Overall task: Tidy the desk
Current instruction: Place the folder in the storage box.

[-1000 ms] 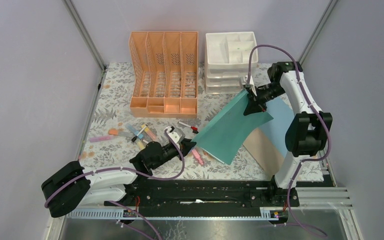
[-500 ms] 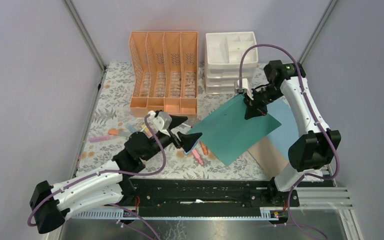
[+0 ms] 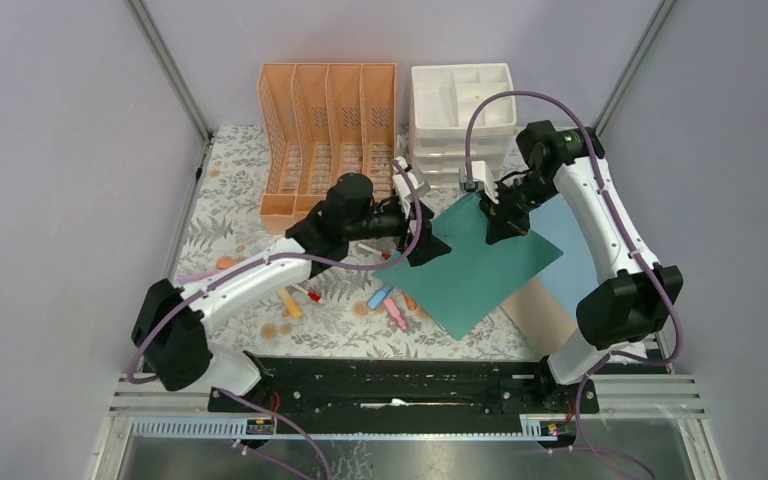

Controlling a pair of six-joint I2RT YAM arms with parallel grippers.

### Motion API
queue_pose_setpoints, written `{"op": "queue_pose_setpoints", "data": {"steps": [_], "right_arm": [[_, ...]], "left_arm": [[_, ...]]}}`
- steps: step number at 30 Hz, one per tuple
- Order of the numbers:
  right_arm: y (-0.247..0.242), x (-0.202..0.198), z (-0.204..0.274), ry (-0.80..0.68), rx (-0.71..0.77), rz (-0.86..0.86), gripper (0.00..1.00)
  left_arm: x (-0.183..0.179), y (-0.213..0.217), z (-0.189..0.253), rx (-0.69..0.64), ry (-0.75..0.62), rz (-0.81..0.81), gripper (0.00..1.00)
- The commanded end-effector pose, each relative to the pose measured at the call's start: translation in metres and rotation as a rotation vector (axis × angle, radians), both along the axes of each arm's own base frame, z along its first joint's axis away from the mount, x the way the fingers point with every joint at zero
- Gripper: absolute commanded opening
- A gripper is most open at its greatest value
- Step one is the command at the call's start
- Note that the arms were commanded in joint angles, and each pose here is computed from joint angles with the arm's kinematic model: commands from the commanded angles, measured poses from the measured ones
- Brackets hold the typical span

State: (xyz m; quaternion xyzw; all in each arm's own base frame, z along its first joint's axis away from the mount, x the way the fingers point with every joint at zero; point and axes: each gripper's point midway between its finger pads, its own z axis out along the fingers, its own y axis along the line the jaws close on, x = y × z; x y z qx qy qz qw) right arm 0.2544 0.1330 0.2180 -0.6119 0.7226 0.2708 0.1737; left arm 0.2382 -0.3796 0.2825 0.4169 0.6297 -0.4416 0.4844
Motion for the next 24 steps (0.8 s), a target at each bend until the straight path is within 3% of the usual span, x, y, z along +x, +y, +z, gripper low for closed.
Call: {"op": "queue_pose_setpoints", "data": {"steps": [1, 6, 8, 9, 11, 14, 17, 18, 21, 23, 24], "right_arm": [[0.006, -0.005, 0.024, -0.079, 0.036, 0.014, 0.00], [0.008, -0.005, 0.021, -0.068, 0.041, 0.021, 0.00], [0.008, -0.006, 0.019, -0.060, 0.037, 0.023, 0.00], [0.009, -0.006, 0.018, -0.057, 0.035, 0.025, 0.00], [0.008, -0.006, 0.017, -0.053, 0.031, 0.024, 0.00], [0.008, -0.007, 0.016, -0.053, 0.029, 0.025, 0.00], [0.008, -0.008, 0.018, -0.057, 0.032, 0.023, 0.00], [0.008, -0.009, 0.019, -0.057, 0.033, 0.021, 0.00], [0.009, -0.010, 0.024, -0.062, 0.045, 0.009, 0.13], [0.011, -0.012, 0.029, -0.060, 0.058, -0.014, 0.31], [0.011, -0.011, 0.033, -0.059, 0.061, -0.036, 0.46]], "left_arm": [[-0.002, -0.005, 0.006, 0.028, -0.011, -0.111, 0.99], [-0.010, -0.020, -0.011, 0.065, 0.041, -0.252, 0.98], [-0.014, -0.026, -0.016, 0.072, 0.074, -0.307, 0.91], [-0.014, -0.028, -0.017, 0.075, 0.086, -0.326, 0.84], [-0.014, -0.032, -0.021, 0.084, 0.110, -0.347, 0.60], [-0.014, -0.036, -0.023, 0.088, 0.111, -0.367, 0.42], [-0.014, -0.035, -0.022, 0.098, 0.098, -0.370, 0.05], [-0.013, -0.034, -0.020, 0.100, 0.095, -0.359, 0.00], [-0.011, -0.029, -0.012, 0.088, 0.072, -0.311, 0.00], [-0.015, -0.023, -0.009, 0.071, 0.069, -0.292, 0.00], [-0.018, -0.020, -0.006, 0.059, 0.065, -0.279, 0.00]]}}
